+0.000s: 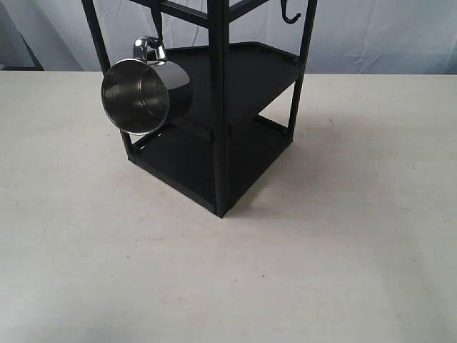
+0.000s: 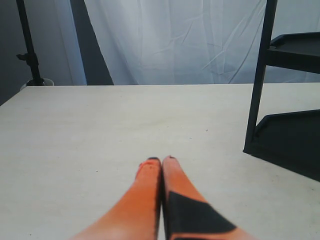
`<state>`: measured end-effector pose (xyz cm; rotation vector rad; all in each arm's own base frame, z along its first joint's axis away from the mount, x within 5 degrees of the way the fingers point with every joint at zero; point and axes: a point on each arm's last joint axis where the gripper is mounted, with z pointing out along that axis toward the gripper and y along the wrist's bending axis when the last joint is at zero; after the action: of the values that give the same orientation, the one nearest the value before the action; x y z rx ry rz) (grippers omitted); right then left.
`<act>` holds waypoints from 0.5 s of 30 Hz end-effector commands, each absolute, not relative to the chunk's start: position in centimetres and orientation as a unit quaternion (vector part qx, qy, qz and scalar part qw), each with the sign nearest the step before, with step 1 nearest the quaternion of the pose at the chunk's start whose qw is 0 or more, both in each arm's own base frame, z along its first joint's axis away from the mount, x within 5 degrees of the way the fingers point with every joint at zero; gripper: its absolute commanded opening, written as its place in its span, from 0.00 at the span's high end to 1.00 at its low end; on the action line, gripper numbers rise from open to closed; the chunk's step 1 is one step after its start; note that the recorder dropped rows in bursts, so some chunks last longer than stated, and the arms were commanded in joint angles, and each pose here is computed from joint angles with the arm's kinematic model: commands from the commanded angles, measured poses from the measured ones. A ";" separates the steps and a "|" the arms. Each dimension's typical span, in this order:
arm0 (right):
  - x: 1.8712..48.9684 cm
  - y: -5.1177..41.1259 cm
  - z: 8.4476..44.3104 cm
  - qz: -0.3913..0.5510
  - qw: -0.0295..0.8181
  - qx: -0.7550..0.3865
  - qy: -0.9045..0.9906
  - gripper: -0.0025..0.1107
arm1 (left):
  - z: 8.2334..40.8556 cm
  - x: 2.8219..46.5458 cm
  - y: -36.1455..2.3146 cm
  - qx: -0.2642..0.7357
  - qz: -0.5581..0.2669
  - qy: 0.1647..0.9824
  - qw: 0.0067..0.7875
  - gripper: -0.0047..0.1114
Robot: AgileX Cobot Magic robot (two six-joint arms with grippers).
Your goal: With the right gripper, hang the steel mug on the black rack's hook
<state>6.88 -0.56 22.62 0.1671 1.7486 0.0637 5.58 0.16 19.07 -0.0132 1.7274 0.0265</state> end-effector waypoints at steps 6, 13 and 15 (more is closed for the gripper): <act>6.1 0.3 18.5 0.043 0.612 0.021 0.790 0.99 | 19.2 5.6 0.2 -0.005 0.012 0.756 0.655 0.95; 5.8 0.3 18.3 0.041 0.603 0.018 0.797 0.99 | 19.2 5.6 0.2 -0.005 0.012 0.756 0.655 0.95; 5.8 0.3 18.3 0.036 0.603 0.011 0.797 0.99 | 19.2 5.6 0.2 -0.005 0.012 0.756 0.655 0.95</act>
<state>5.86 0.31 18.42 0.0434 1.8423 0.1038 5.58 0.16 19.07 -0.0132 1.7274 0.0265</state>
